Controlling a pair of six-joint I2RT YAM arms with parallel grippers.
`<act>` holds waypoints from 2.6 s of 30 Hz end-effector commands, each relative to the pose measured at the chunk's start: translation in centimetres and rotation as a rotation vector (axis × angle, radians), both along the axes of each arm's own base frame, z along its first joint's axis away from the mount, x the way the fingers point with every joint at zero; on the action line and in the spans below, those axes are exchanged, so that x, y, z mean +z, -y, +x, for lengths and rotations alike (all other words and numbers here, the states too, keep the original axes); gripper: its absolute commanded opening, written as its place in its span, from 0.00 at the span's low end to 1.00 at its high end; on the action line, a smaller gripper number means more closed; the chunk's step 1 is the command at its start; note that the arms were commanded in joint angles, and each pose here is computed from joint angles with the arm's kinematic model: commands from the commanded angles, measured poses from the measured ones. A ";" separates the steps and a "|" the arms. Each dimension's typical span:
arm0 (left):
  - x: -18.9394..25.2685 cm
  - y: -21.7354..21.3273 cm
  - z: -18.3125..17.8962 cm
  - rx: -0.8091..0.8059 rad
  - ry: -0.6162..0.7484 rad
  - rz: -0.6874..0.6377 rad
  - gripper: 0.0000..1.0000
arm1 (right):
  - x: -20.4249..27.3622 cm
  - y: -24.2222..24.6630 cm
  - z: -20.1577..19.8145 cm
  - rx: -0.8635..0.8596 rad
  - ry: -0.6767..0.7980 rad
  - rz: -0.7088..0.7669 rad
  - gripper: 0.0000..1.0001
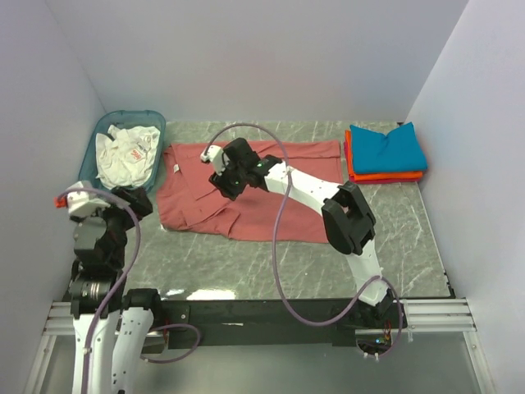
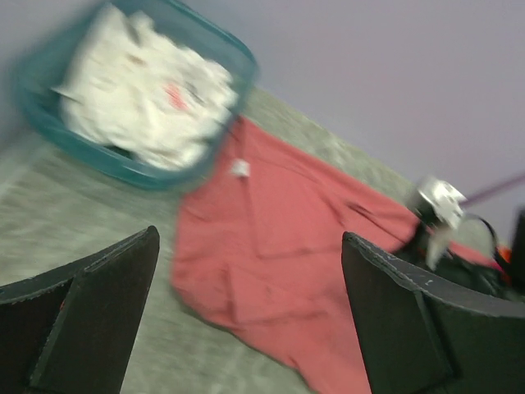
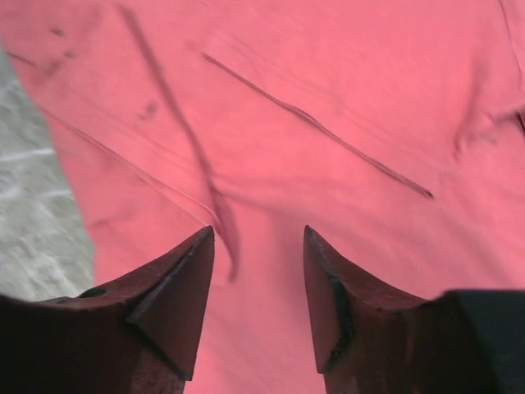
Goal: Fold and stack the t-shirts
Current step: Fold the tshirt
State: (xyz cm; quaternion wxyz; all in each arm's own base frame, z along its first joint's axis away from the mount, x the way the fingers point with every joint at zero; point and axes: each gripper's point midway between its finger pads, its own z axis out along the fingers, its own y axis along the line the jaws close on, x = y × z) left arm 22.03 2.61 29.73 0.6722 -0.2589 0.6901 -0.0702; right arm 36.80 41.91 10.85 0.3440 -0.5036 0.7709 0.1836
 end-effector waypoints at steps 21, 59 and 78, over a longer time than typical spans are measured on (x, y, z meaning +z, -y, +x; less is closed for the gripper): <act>-20.2 9.8 7.5 -0.198 -0.559 -0.751 0.58 | 4.3 16.7 -6.1 0.021 -0.149 0.140 0.59; -23.2 8.8 9.3 -0.148 -0.649 -0.658 0.46 | 4.0 17.2 -6.0 0.018 -0.177 0.166 0.59; -25.1 9.9 9.2 -0.163 -0.712 -0.642 0.45 | 4.3 17.7 -5.8 0.005 -0.174 0.177 0.59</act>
